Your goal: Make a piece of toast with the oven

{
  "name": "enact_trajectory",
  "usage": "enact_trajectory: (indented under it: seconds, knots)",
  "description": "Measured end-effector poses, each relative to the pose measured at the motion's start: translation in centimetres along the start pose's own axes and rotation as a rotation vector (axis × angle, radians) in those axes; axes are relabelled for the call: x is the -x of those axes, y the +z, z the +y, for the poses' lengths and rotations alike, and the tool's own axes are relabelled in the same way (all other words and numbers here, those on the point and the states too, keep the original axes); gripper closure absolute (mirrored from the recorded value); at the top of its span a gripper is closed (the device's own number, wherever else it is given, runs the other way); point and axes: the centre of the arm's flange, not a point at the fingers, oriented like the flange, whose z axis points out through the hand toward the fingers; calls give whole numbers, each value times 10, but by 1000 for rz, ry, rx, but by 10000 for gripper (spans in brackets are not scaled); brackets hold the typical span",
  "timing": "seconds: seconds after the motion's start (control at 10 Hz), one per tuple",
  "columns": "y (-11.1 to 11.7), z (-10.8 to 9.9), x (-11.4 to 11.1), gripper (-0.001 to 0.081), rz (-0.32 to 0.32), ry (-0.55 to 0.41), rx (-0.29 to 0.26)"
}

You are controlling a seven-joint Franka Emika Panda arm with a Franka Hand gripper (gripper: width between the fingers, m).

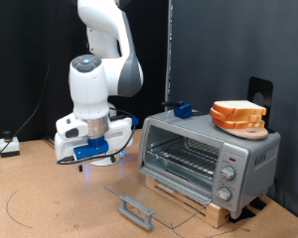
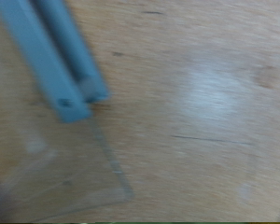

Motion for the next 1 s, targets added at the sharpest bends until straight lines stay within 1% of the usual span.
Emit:
enact_trajectory:
  seconds: [0.2,0.3,0.4,0.5,0.6,0.9,1.0]
  knots:
    - [-19,-12,16,-1,-108,-78,-156]
    - [-30,-16,24,-1,-146,-112,-212]
    - [-42,-21,31,-1,-168,-137,-252]
    - [-52,-26,40,-1,-187,-158,-274]
    - [-62,-31,49,-1,-201,-185,-281]
    - [-88,-49,78,-1,-200,-258,-291]
    - [-96,-55,88,-1,-193,-258,-291]
